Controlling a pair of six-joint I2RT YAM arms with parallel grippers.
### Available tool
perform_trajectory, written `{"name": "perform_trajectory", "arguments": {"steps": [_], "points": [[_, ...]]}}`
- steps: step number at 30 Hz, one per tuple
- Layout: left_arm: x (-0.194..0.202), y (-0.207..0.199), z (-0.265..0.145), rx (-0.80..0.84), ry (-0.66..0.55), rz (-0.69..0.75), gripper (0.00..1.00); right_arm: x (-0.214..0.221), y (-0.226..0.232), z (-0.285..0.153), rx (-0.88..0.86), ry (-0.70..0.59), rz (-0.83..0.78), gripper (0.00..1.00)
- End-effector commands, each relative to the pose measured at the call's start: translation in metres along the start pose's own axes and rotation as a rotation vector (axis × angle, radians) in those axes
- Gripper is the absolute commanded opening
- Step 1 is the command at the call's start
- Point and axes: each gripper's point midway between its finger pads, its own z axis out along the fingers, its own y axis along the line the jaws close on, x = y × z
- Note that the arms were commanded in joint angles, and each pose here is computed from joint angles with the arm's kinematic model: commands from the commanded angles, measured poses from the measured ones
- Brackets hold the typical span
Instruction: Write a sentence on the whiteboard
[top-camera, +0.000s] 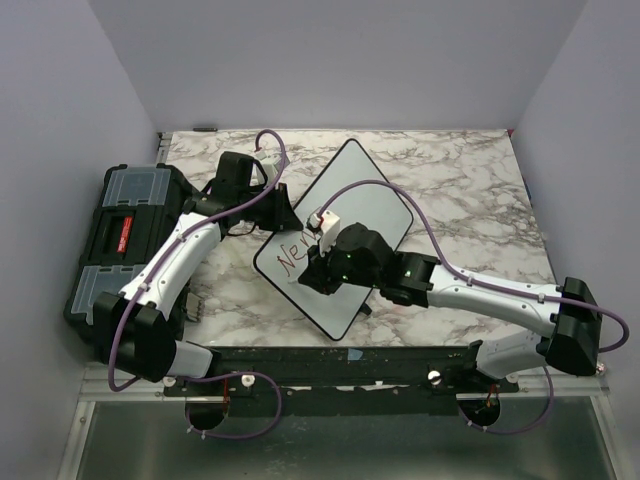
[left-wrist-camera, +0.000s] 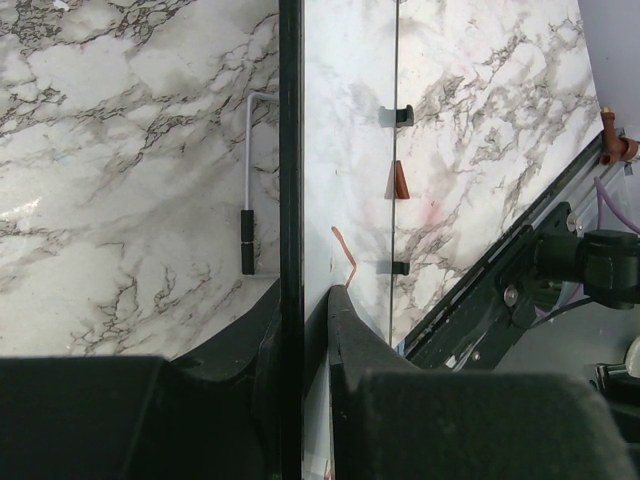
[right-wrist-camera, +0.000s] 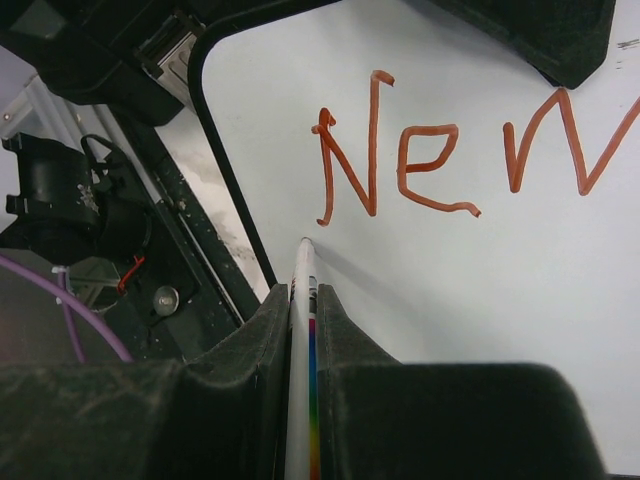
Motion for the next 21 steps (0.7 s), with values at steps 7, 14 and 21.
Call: {"name": "perform_trajectory", "arguments": {"steps": [7, 14, 21], "points": [[0.016, 0.037, 0.008, -0.158, 0.060, 0.110, 0.00, 0.016, -0.012, 0.003, 0.056, 0.021, -0.004, 0.01], [0.015, 0.037, 0.008, -0.158, 0.059, 0.110, 0.00, 0.035, -0.019, -0.002, 0.078, 0.061, 0.001, 0.01], [0.015, 0.037, 0.007, -0.159, 0.058, 0.111, 0.00, 0.057, -0.026, -0.008, 0.092, 0.098, 0.020, 0.01]]}}
